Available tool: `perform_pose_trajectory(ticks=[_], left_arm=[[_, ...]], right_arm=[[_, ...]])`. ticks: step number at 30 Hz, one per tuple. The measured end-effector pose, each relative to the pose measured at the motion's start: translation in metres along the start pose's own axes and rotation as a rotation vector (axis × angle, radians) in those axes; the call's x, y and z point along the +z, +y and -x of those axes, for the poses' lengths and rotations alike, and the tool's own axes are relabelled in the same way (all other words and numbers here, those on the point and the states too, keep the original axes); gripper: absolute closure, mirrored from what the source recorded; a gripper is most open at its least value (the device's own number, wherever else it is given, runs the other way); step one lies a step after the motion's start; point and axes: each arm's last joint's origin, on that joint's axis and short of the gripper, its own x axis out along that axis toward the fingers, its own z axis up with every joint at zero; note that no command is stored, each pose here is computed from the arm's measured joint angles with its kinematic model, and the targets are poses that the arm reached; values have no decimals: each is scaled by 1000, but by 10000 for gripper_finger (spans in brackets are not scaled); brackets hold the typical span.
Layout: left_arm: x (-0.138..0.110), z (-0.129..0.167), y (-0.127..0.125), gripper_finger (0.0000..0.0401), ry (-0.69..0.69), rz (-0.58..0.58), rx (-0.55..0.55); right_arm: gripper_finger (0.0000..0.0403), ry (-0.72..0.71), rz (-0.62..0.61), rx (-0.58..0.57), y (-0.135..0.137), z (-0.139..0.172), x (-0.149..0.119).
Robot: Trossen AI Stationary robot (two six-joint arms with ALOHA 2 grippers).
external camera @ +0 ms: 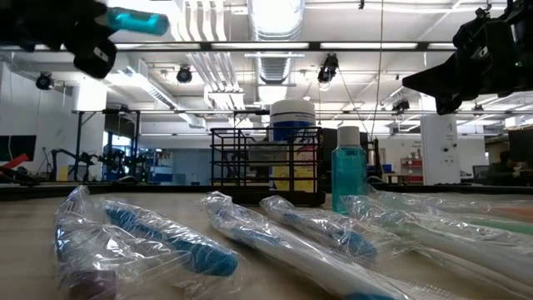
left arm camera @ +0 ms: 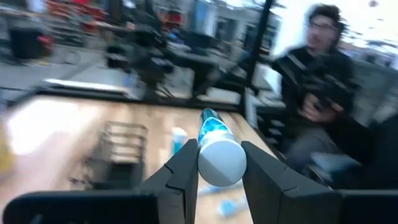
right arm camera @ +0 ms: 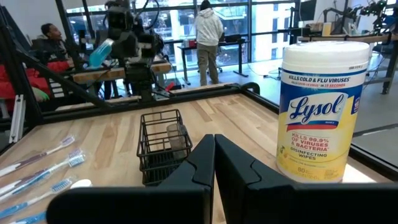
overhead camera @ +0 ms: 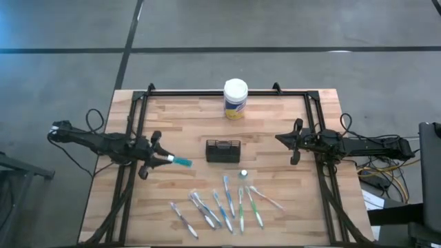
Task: Pick & Place toothbrushing station
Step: Put the left mouthwash into the wire organizer
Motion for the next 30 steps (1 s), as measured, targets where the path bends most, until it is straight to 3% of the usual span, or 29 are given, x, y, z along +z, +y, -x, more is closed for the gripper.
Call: perform_pose_trajectory(ticks=[5,14,19,22,30], left_arm=[[45,-9,-8,302,43,-44,58],[123,-62,-20,302,366,-126,276],[138,-105,-20,302,548,-218,294],[154,-130,-17,302,582,-229,288],[159,-193,2,302,781,-266,207]], right_arm=[[394,-5,-1,0,0,0,0],[394,-4,0,0,0,0,0],[394,-5,10,0,0,0,0],[394,-3,10,0,0,0,0],[394,3,20,-1,0,0,0]])
